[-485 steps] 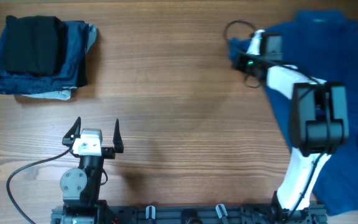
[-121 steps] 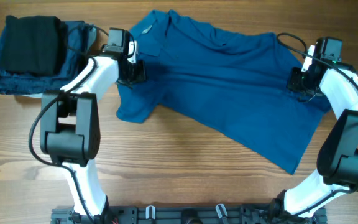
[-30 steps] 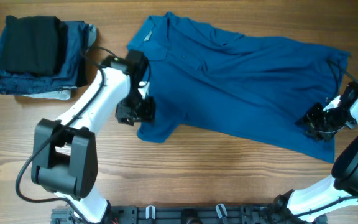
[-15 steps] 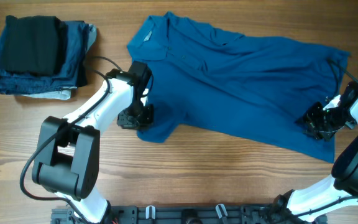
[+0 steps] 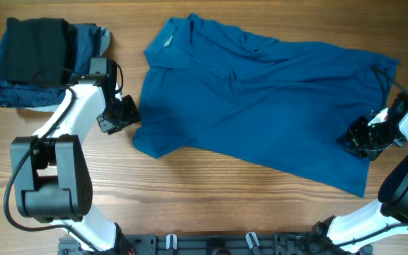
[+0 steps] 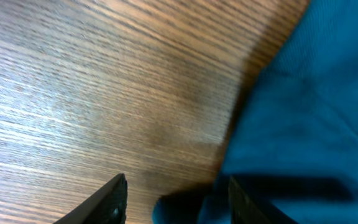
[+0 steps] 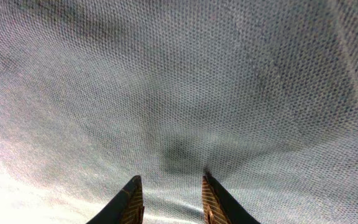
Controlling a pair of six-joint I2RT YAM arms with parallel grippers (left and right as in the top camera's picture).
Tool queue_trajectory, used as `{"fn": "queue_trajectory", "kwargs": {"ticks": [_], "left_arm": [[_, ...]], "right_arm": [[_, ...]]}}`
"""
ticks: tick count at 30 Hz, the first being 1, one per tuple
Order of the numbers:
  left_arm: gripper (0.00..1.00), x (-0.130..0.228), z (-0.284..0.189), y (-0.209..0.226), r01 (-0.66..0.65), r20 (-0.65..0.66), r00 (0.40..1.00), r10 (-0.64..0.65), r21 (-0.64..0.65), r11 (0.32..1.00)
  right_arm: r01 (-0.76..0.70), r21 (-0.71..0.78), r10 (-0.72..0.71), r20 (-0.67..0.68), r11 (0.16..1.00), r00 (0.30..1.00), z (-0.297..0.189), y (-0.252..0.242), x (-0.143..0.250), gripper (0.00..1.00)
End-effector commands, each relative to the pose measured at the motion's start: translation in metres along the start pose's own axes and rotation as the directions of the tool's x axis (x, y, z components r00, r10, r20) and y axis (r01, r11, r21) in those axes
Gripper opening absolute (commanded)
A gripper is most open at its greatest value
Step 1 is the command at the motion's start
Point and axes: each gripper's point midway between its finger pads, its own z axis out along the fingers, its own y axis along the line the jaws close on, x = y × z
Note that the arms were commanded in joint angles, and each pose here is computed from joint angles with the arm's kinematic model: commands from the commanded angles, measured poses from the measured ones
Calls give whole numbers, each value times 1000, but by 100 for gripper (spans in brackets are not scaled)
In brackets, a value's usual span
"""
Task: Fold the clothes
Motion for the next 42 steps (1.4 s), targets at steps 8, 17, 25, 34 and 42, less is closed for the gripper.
{"fn": "queue_trajectory", "kwargs": {"ticks": [8, 17, 25, 34, 42], "left_arm": [[58, 83, -29, -10, -138, -162, 977, 137, 9, 990], [49, 48, 3, -28, -145, 32, 989, 142, 91, 985], [46, 94, 37, 3, -97, -93, 991, 100, 37, 995], [36, 151, 33, 26, -19, -307, 952, 8, -33, 999], [4, 92, -22, -28, -61, -37, 997, 69, 195, 979]], "right_arm": [[29, -9, -29, 60, 1000, 998, -18, 5, -8, 36], [32, -13, -31, 64, 999, 998, -18, 6, -9, 36], [45, 7, -45, 92, 999, 995, -18, 4, -16, 38], [56, 1, -56, 130, 998, 990, -19, 6, -25, 40], [56, 0, -55, 134, 998, 989, -19, 6, -26, 41]]}}
